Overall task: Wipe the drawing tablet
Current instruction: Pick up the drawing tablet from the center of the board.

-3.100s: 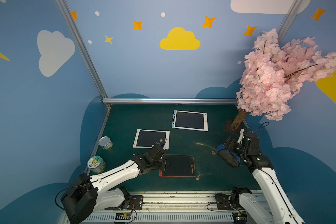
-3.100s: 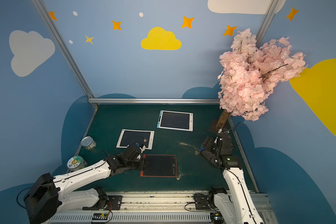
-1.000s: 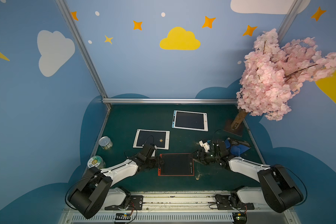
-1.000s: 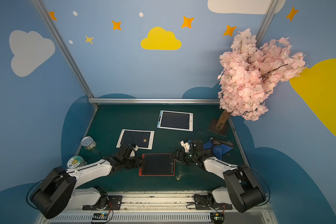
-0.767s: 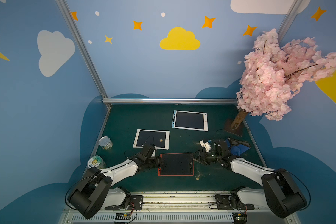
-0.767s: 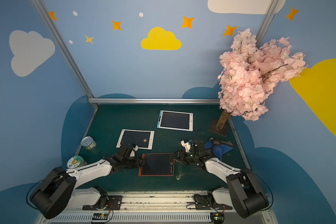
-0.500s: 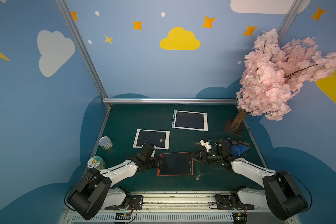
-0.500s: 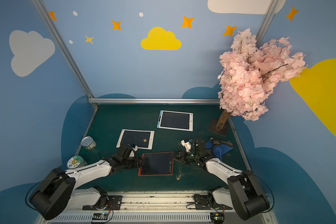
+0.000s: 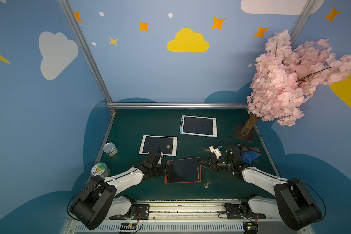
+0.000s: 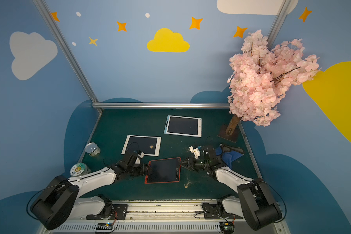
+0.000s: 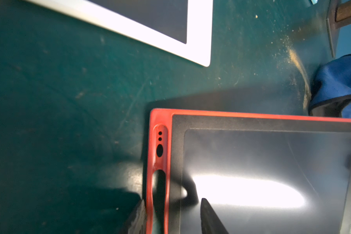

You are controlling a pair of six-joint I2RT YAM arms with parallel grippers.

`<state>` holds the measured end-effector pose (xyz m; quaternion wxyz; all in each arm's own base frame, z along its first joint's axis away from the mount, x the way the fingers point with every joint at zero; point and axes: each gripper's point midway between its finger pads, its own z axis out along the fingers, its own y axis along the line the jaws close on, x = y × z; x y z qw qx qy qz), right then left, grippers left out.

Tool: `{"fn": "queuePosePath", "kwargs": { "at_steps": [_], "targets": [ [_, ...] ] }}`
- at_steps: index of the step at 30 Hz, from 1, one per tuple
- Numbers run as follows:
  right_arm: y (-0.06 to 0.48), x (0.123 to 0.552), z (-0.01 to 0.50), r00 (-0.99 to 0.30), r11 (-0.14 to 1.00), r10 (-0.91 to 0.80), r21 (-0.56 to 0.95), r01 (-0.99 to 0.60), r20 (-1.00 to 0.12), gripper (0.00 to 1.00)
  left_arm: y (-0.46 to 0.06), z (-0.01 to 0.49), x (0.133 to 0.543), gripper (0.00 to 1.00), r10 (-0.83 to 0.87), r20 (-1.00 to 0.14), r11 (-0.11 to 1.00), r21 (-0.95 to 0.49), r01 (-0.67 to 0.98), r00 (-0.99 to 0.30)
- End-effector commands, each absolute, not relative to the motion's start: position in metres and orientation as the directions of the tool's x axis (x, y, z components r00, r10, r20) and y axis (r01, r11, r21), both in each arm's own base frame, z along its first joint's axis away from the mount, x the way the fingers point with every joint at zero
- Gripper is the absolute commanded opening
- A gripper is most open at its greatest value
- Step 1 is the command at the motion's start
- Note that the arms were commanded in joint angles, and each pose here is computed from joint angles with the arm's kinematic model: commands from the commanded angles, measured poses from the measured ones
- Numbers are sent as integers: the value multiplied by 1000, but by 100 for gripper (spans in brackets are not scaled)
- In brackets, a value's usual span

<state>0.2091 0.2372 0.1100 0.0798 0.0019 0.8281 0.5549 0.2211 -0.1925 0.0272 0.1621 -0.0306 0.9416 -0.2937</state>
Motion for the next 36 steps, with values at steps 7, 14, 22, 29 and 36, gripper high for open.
{"fn": "queuePosePath", "kwargs": {
  "at_steps": [7, 14, 22, 29, 36],
  "targets": [
    [244, 204, 126, -988, 311, 61, 943, -117, -142, 29, -194, 19, 207, 44, -123, -236, 818, -574, 36, -964],
    [235, 201, 119, -984, 414, 60, 901, -129, -169, 25, -196, 18, 206, 44, -114, -233, 813, -580, 44, -966],
    [235, 194, 103, -988, 475, 29, 871, -122, -155, 25, -200, 18, 207, 44, -110, -225, 806, -591, 46, -968],
    [239, 192, 97, -989, 475, 15, 872, -119, -144, 16, -200, 18, 207, 43, -110, -226, 806, -591, 47, -968],
    [237, 194, 96, -989, 499, 18, 858, -121, -150, 1, -200, 18, 207, 43, -110, -225, 805, -591, 46, -968]
  ]
}}
